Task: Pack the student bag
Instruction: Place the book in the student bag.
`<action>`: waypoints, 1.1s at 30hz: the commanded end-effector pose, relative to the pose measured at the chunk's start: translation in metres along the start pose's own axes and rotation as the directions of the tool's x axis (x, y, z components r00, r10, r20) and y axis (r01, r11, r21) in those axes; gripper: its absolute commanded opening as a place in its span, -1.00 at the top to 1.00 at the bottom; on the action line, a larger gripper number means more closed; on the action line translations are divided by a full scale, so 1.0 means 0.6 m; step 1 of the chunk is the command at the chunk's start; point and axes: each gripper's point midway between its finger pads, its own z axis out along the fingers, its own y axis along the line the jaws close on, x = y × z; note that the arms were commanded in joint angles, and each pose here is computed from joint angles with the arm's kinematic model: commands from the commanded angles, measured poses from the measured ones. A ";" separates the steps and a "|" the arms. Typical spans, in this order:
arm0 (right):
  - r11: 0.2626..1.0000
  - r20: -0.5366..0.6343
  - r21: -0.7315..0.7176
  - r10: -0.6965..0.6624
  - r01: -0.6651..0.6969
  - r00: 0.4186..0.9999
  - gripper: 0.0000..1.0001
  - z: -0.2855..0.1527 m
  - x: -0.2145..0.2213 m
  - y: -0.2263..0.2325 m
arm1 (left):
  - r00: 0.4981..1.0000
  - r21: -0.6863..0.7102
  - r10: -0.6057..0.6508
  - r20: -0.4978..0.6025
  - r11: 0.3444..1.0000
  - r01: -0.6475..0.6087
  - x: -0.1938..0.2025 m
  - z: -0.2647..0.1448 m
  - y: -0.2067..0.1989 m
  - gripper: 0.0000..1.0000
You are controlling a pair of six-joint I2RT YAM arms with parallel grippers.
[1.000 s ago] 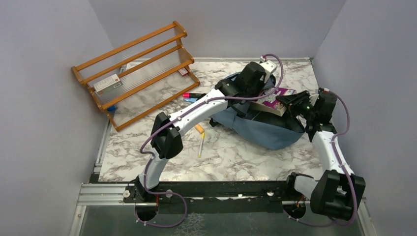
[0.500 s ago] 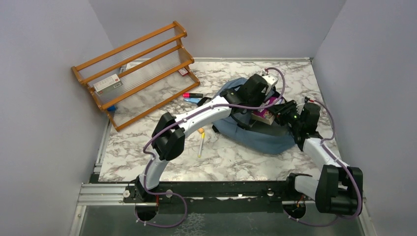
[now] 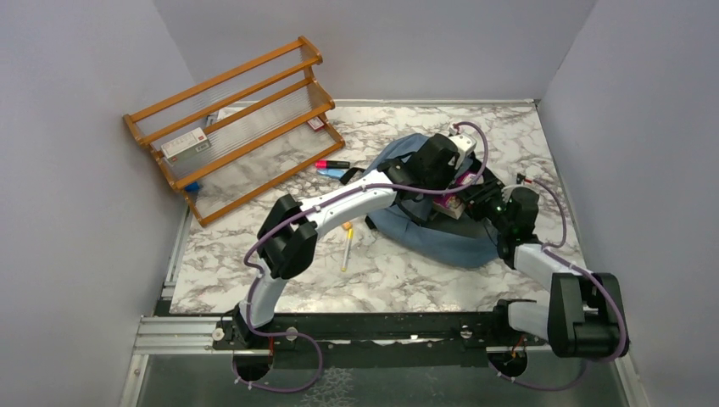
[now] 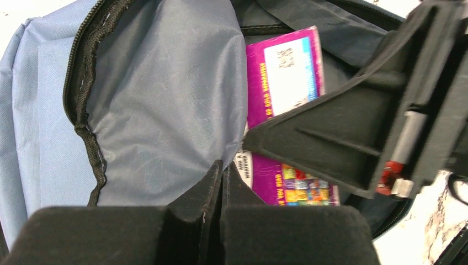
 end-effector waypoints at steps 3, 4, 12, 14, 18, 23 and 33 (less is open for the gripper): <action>0.986 0.093 -0.161 -0.034 0.049 0.995 0.99 0.045 -0.011 0.072 | 0.995 0.042 -0.010 0.094 0.999 0.006 -0.070 -0.042 -0.020 1.00; 0.986 0.097 -0.162 -0.029 0.044 0.995 0.99 0.052 -0.008 0.070 | 0.995 0.040 -0.010 0.096 0.999 0.006 -0.073 -0.043 -0.020 1.00; 0.985 0.156 -0.169 -0.017 0.044 0.988 0.99 0.113 -0.004 0.075 | 0.994 0.041 -0.014 0.111 0.999 0.010 -0.088 -0.045 -0.020 1.00; 0.988 0.175 -0.152 -0.001 0.028 0.985 0.99 0.125 -0.004 0.070 | 0.994 0.039 -0.014 0.111 0.999 0.009 -0.089 -0.045 -0.020 1.00; 0.993 0.174 -0.113 0.003 0.017 0.985 0.99 0.157 0.005 0.059 | 0.994 0.038 -0.013 0.109 0.999 0.009 -0.089 -0.044 -0.017 1.00; 0.997 0.146 -0.064 -0.022 0.032 0.989 0.99 0.190 0.022 0.034 | 0.995 0.034 -0.014 0.101 0.999 0.010 -0.086 -0.043 -0.014 1.00; 0.993 0.084 0.035 -0.113 0.110 0.990 0.38 0.213 0.038 -0.004 | 0.999 0.060 -0.007 0.048 0.998 0.004 -0.051 -0.028 -0.010 1.00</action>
